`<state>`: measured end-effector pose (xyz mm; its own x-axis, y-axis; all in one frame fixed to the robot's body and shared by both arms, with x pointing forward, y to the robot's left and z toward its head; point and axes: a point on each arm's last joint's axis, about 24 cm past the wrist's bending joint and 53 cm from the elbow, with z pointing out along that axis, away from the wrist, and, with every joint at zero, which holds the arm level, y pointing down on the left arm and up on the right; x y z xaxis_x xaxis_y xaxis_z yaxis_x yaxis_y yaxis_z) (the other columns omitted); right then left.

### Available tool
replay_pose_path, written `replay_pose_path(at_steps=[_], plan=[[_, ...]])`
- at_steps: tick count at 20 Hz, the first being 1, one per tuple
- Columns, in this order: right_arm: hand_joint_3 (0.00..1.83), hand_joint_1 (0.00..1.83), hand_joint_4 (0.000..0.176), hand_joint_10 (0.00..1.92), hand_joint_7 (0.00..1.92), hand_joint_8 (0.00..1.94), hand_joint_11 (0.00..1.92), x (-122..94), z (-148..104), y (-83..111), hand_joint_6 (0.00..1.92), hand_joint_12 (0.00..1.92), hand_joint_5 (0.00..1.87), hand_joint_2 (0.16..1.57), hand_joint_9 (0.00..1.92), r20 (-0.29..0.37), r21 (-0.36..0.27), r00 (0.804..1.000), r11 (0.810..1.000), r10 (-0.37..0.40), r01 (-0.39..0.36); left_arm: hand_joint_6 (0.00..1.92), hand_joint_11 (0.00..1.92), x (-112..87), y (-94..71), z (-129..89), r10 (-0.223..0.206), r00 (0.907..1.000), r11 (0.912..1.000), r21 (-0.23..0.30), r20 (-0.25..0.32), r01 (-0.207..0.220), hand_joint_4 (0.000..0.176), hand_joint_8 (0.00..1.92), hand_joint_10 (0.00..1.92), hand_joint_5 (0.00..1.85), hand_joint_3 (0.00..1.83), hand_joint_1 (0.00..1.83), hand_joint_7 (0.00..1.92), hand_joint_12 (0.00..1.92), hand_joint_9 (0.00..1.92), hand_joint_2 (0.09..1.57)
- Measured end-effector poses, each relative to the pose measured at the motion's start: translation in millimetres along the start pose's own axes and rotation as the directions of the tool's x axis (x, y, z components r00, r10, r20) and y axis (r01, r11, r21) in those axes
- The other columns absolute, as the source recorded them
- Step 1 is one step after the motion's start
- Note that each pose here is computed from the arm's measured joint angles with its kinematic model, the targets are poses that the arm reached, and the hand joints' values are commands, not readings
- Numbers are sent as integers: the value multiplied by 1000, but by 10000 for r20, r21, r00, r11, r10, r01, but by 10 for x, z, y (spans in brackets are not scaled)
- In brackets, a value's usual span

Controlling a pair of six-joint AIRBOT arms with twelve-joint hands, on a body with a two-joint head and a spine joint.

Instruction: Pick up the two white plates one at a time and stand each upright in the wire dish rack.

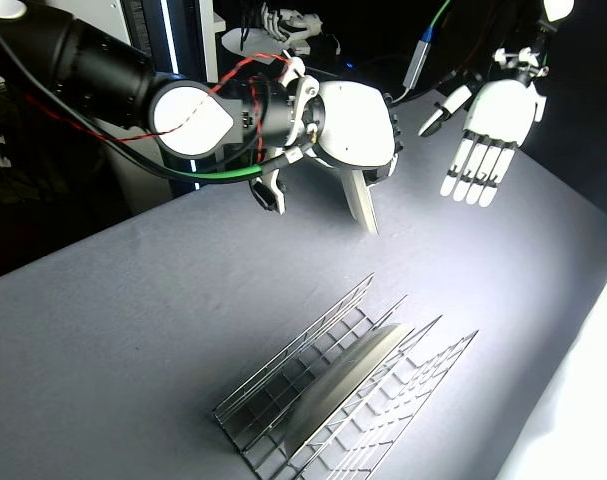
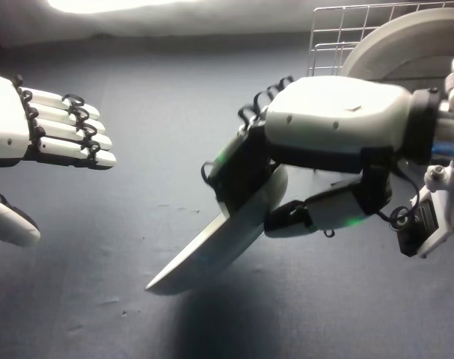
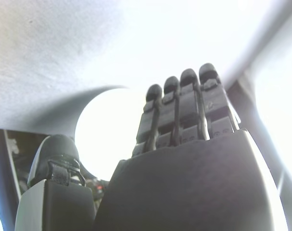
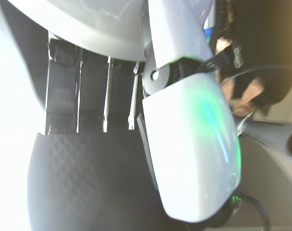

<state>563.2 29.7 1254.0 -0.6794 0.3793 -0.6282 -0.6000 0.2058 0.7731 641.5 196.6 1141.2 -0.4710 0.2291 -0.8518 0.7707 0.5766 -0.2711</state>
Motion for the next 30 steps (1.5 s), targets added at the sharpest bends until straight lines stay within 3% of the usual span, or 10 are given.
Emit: replay_pose_path(at_steps=[7,8,9,12,16,20,22,26,27,30], plan=[[3,1379,0,1107,1028,852,904,-302,-159,56,1097,1042,906,1103,949,1103,-217,9800,9862,1653,-1639,1,0,-79,-7,-166,-33,10000,9999,-155,24,34,0,1,1,96,0,0,86,132,69,1133],[0,1384,0,1060,1071,792,924,-373,-190,52,1049,1033,938,1091,970,1359,-263,9703,9797,2003,-1985,2,0,-49,-13,-203,-13,10000,9999,-170,-75,12,0,3,3,103,0,0,96,155,79,1134],[0,1470,0,969,1055,755,894,-453,-232,41,1020,1387,922,1087,965,1666,-317,9546,9690,2468,-2449,1,0,-16,-14,-239,-24,9998,9998,-219,-184,20,0,1,2,102,0,0,95,160,78,1134],[0,1383,0,1053,1053,808,923,-622,-318,44,1060,1058,930,1091,985,2271,-507,9147,9420,3344,-3318,3,0,1,-23,-304,6,9997,9997,-252,-246,-12,0,3,3,101,0,0,98,158,82,1133],[0,1386,0,1015,1089,751,939,-875,-462,15,1016,1043,960,1079,1005,3114,-883,8476,9012,4295,-4243,0,0,-34,-55,-293,-55,9999,9998,-184,-140,52,0,0,0,99,0,0,93,139,74,1131],[2,1383,0,1059,1056,817,927,-994,-559,-55,1024,1041,947,1088,976,3543,-947,8110,8806,4656,-4642,0,0,-85,-171,-234,40,10000,9997,224,-65,-39,0,1,0,102,0,0,87,176,74,1129],[0,1381,0,1068,965,1047,952,-1069,-627,-97,971,1037,878,1109,1010,3805,-988,7890,8695,4824,-4839,4,0,-90,-212,-152,106,9999,9994,322,-88,-103,0,4,4,68,1,0,57,66,39,1132],[1,1381,0,1076,971,934,992,-1213,-774,-179,978,1031,927,1099,1015,4307,-1062,7468,8502,5067,-5156,2,0,-59,-449,-37,192,9996,9960,874,-193,-174,0,1,0,84,3,0,64,81,38,1140],[0,1471,0,967,969,905,963,-1245,-809,-195,936,1309,935,1085,995,4413,-1078,7389,8476,5092,-5196,6,1,-54,-463,-34,195,9996,9956,920,-211,-175,0,2,0,93,5,0,67,83,37,1145],[0,1491,0,994,934,964,910,-1315,-889,-230,955,1433,932,1096,943,4635,-1080,7256,8452,5087,-5235,2,0,-57,-444,-30,209,9996,9963,832,-196,-192,0,1,1,84,0,0,72,89,41,1134]])
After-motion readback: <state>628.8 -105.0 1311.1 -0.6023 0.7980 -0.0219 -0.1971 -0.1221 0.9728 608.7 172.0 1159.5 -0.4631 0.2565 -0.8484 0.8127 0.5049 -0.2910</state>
